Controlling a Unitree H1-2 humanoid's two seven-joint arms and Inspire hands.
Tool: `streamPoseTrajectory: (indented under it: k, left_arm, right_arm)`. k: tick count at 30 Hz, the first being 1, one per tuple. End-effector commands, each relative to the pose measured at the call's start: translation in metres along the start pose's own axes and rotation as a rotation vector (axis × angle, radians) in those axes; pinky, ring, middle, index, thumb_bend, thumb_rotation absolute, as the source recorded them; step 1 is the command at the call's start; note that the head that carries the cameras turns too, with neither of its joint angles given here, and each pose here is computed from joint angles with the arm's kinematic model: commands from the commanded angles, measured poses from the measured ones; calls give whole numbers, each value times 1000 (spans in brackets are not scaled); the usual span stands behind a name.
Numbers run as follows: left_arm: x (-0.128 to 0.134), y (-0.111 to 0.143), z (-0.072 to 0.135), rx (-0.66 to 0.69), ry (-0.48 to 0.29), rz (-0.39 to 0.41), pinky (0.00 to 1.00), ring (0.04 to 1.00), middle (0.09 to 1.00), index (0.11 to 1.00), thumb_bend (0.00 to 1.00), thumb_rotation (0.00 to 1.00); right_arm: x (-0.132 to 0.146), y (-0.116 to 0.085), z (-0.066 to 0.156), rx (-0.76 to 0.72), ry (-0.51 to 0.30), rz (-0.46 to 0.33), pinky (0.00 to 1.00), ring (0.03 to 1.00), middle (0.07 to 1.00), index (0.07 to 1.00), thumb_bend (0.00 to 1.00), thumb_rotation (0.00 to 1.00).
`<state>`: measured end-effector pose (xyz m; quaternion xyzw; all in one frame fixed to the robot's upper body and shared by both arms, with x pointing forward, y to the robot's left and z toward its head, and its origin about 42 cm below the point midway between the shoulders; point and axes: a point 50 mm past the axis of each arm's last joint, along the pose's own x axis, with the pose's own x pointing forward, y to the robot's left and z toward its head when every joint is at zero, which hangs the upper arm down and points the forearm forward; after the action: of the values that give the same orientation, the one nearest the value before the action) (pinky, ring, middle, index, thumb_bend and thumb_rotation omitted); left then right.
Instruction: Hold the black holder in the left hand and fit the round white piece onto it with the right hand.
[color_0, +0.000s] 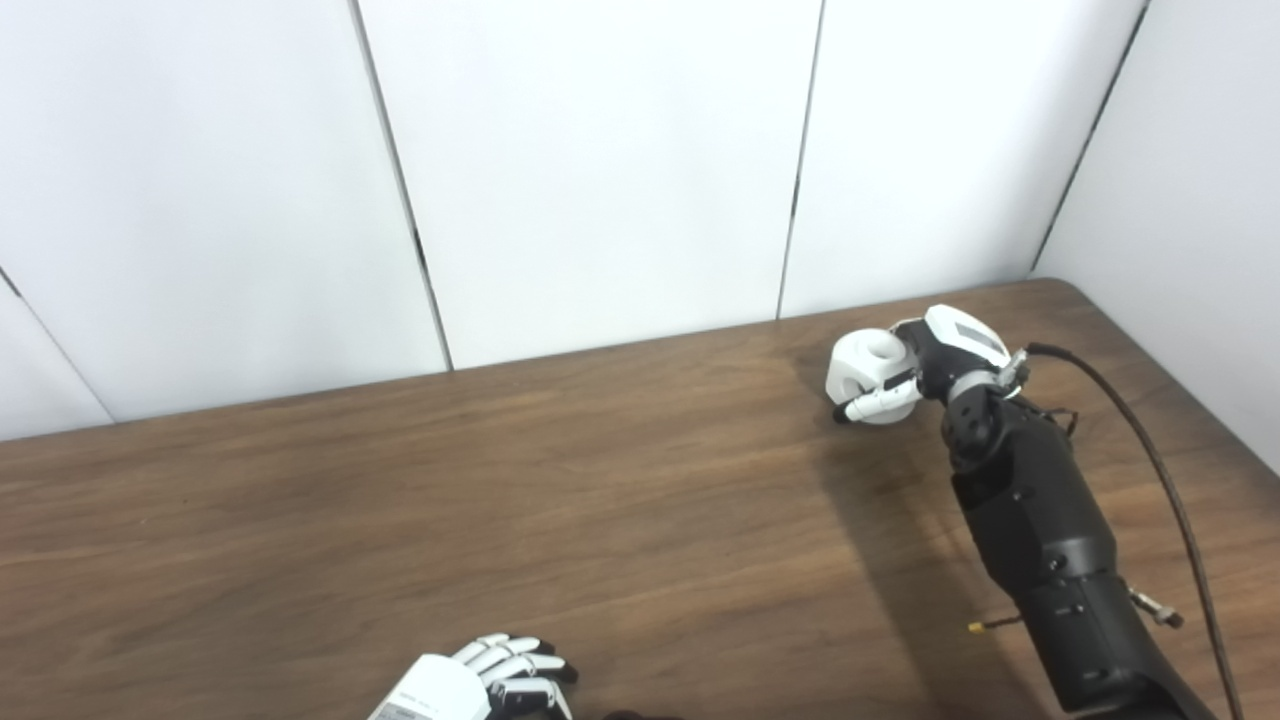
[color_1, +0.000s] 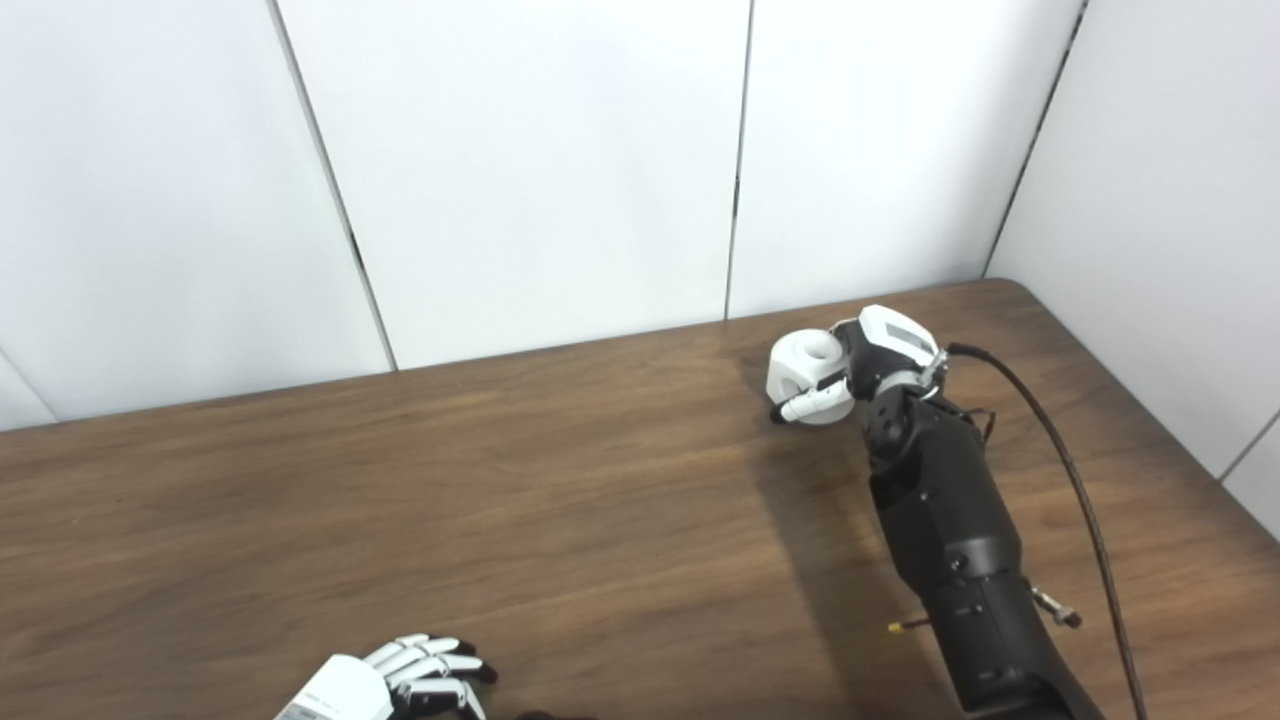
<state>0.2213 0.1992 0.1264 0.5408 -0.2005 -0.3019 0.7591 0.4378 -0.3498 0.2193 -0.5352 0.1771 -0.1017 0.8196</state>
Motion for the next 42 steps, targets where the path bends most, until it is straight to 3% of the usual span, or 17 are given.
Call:
streamPoseTrajectory:
  k: [1, 13, 15, 17, 18, 21, 36, 42]
  left_arm:
    - [-29, -29, -18, 45, 119, -218, 820, 821, 751, 485, 519, 46]
    - [-33, -26, -13, 43, 127, -239, 847, 837, 763, 486, 519, 45]
    - [-33, -26, -12, 42, 129, -241, 849, 837, 764, 486, 519, 45]
    - [-33, -25, -11, 41, 133, -246, 856, 839, 766, 486, 519, 45]
    - [-33, -25, -11, 39, 133, -246, 858, 840, 767, 486, 519, 45]
    - [-34, -24, -11, 36, 134, -246, 861, 841, 768, 486, 518, 45]
    - [-31, -23, -4, 40, 143, -257, 866, 849, 775, 486, 518, 45]
    - [-29, -21, 3, 40, 143, -263, 866, 850, 776, 486, 518, 45]
  right_arm:
    - [1, -30, 9, -3, -30, -106, 948, 966, 899, 712, 849, 343]
    - [-2, -29, 9, -11, -39, -107, 944, 963, 892, 699, 831, 343]
    - [-3, -29, 8, -18, -48, -108, 934, 959, 884, 656, 809, 332]
    - [-4, -28, 7, -20, -57, -112, 929, 951, 877, 569, 719, 278]
    - [-4, -27, 6, -16, -61, -116, 935, 948, 875, 522, 601, 206]
    - [-5, -25, 6, -2, -71, -136, 944, 940, 865, 493, 533, 159]
    - [-8, -26, 2, 11, -108, -141, 956, 931, 831, 486, 521, 146]
    - [-36, -25, 0, 3, -178, -128, 962, 921, 836, 486, 521, 147]
